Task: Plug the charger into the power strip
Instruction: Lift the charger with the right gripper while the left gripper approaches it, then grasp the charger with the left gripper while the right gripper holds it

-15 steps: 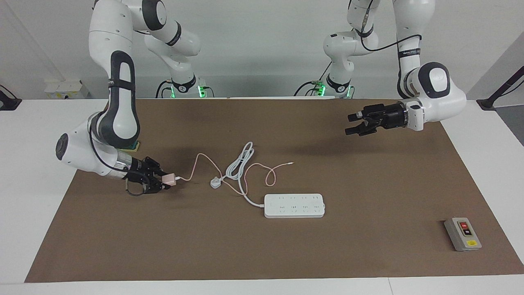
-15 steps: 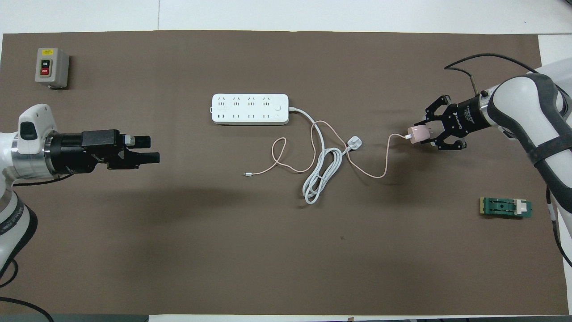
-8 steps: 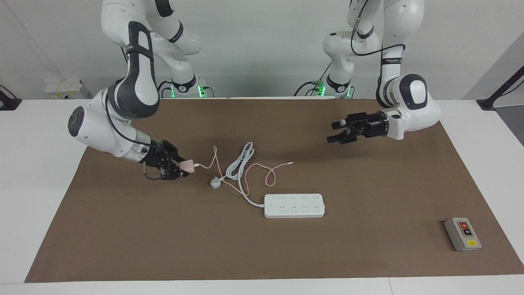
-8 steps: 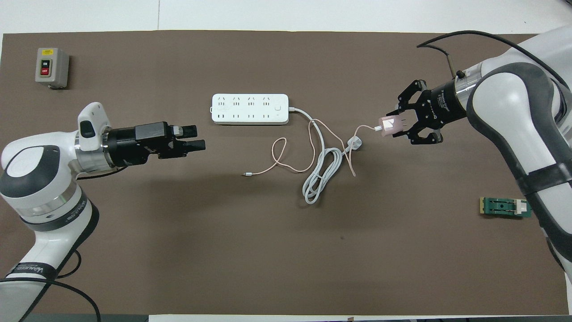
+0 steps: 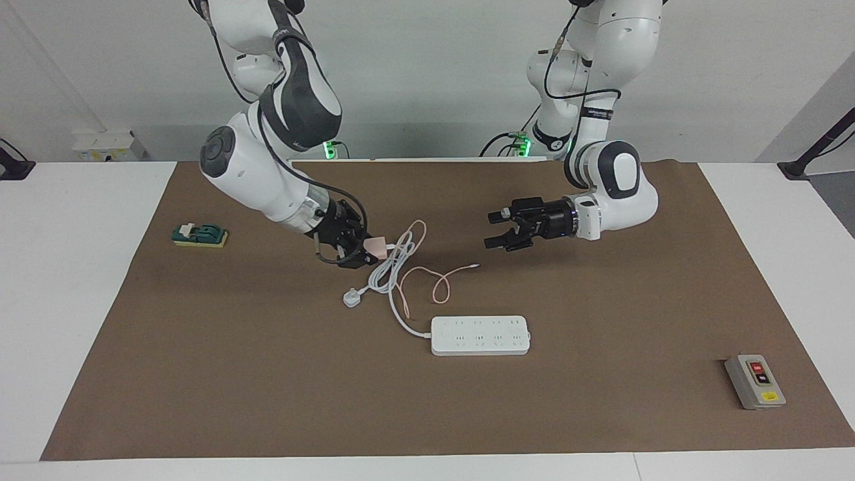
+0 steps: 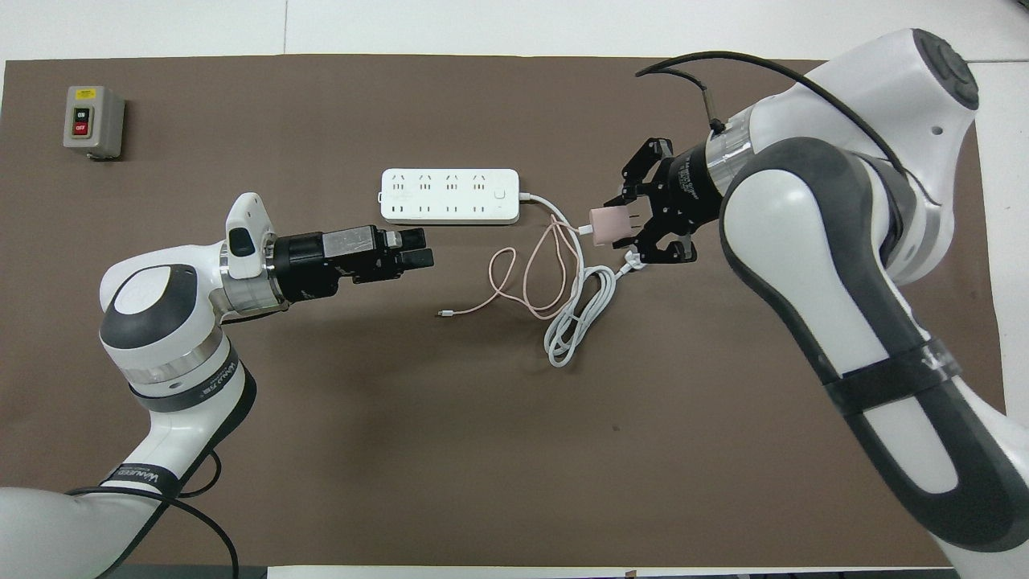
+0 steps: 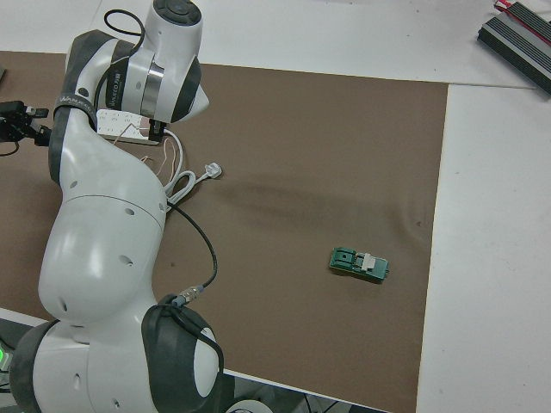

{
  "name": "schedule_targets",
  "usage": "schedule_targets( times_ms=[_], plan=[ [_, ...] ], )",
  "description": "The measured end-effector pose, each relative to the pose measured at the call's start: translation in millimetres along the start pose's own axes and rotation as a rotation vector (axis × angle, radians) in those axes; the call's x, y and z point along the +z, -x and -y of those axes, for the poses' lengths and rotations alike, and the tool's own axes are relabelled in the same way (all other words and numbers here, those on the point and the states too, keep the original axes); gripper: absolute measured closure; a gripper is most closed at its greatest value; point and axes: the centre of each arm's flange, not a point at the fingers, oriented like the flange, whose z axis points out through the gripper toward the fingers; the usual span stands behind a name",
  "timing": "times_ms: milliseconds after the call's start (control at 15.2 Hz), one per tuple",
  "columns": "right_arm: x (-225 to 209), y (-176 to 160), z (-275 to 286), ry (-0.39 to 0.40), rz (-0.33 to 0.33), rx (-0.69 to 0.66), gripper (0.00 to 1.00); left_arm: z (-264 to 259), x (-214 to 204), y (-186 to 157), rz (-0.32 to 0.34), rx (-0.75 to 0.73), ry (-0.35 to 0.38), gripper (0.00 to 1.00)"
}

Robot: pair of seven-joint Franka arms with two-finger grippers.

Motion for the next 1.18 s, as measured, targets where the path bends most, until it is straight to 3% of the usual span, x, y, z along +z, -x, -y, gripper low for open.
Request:
schedule_targets(
  times_ms=[394,986,1117,1183],
  plan=[
    [29,63,-5,-0.049,0.002,0.033,0.52,0,43,14,-0.017,0.011,-0.024,0.0],
    [51,102,-13,-0.066,0.007,0.015,0.52,-3,73,16,-0.019,0.024,-0.042,0.0],
    [53,106,-14,-0.061,0.007,0.011,0.52,-4,76,17,-0.015,0.026,-0.043,0.02],
    [54,107,-15,-0.061,0.007,0.01,0.52,-4,76,16,-0.015,0.026,-0.043,0.12]
  ],
)
